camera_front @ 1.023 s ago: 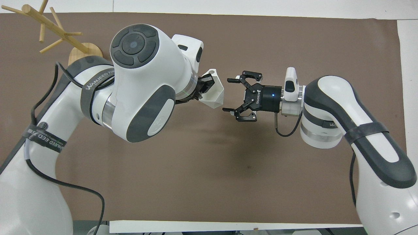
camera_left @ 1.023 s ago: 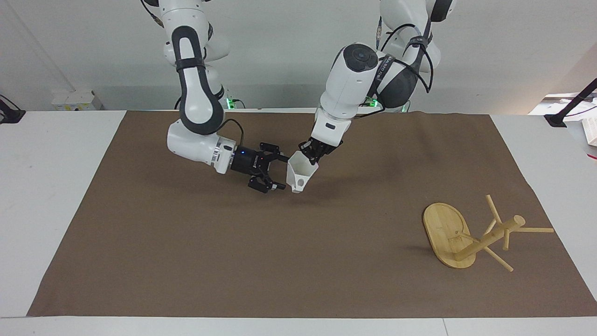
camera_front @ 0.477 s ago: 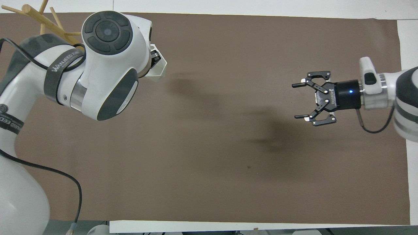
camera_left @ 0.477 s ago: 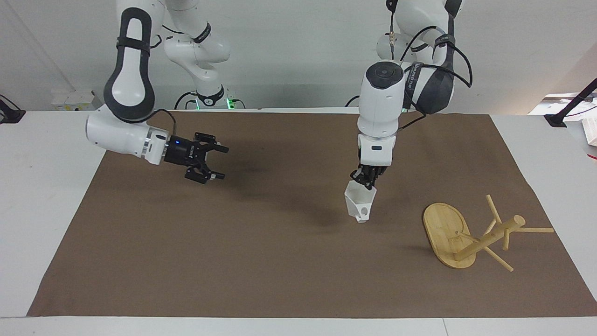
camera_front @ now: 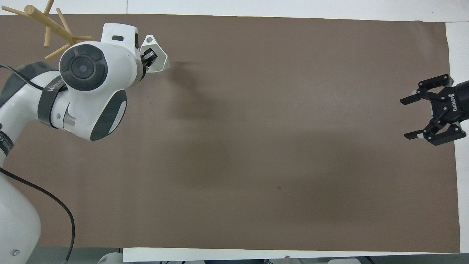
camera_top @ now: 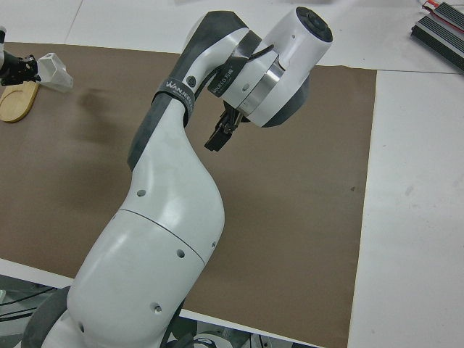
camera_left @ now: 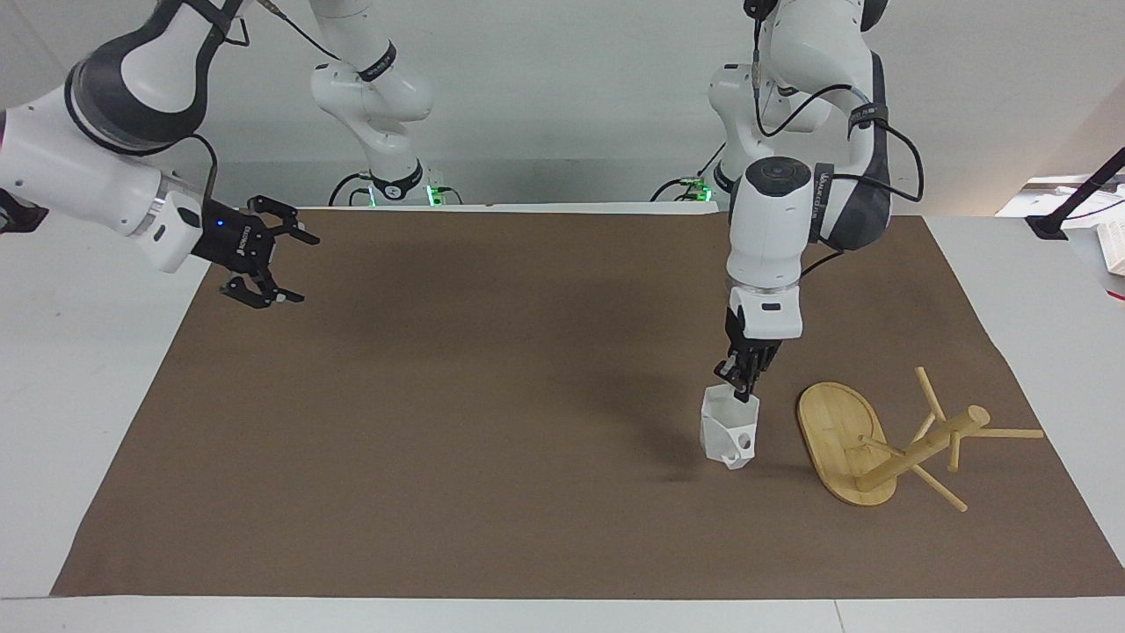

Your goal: Hang cup on rack

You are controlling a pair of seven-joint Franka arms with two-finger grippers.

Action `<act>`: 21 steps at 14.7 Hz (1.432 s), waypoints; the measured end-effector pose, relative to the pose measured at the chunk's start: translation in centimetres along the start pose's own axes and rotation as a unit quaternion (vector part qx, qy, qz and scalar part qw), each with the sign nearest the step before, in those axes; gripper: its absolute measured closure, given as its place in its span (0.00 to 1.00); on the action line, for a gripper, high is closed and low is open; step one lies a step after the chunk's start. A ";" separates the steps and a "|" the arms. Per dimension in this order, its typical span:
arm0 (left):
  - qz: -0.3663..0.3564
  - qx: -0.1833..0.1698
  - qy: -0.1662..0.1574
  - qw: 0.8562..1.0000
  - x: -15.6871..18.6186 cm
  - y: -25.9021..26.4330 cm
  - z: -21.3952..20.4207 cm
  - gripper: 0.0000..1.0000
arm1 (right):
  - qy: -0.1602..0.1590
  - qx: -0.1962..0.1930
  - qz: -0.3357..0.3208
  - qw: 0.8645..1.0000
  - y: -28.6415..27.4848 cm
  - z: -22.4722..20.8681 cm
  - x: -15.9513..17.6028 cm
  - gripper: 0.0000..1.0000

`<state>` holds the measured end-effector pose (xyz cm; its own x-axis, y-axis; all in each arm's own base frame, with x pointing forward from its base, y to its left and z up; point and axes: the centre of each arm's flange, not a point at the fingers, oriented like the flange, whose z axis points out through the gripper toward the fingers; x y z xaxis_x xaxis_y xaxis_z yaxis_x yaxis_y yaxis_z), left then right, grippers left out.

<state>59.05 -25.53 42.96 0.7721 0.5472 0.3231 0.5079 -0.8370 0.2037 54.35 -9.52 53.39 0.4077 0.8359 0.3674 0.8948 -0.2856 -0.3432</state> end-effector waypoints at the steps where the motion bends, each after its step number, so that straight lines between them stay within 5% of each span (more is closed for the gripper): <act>1: -0.004 -0.014 0.006 1.000 0.2 -0.5 0.2 0.97 | -0.020 -0.013 0.043 0.999 -0.3 -1.1 0.6 0.00; 4: -0.025 -0.057 0.032 0.998 2.2 -2.2 0.5 0.97 | -0.078 -0.055 0.155 0.983 -1.3 -3.0 2.7 0.00; 10: -0.058 -0.116 0.075 0.989 5.0 -6.3 1.3 0.97 | -0.144 -0.126 0.354 0.916 -3.7 -5.4 4.2 0.00; 17: -0.080 -0.137 0.087 0.984 4.1 -11.4 -0.7 0.97 | -0.149 -0.170 0.523 0.822 -7.1 -5.5 6.0 0.00; 21: -0.095 -0.129 0.092 0.983 5.3 -13.1 -0.6 0.97 | -0.161 -0.176 0.557 0.796 -6.0 -3.9 6.4 0.00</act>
<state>56.29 -11.64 42.59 0.5781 0.7033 0.4136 0.5042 -0.7065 0.4967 52.29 -4.27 61.13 0.9666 0.0335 -0.2542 0.0303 -0.9994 -0.0164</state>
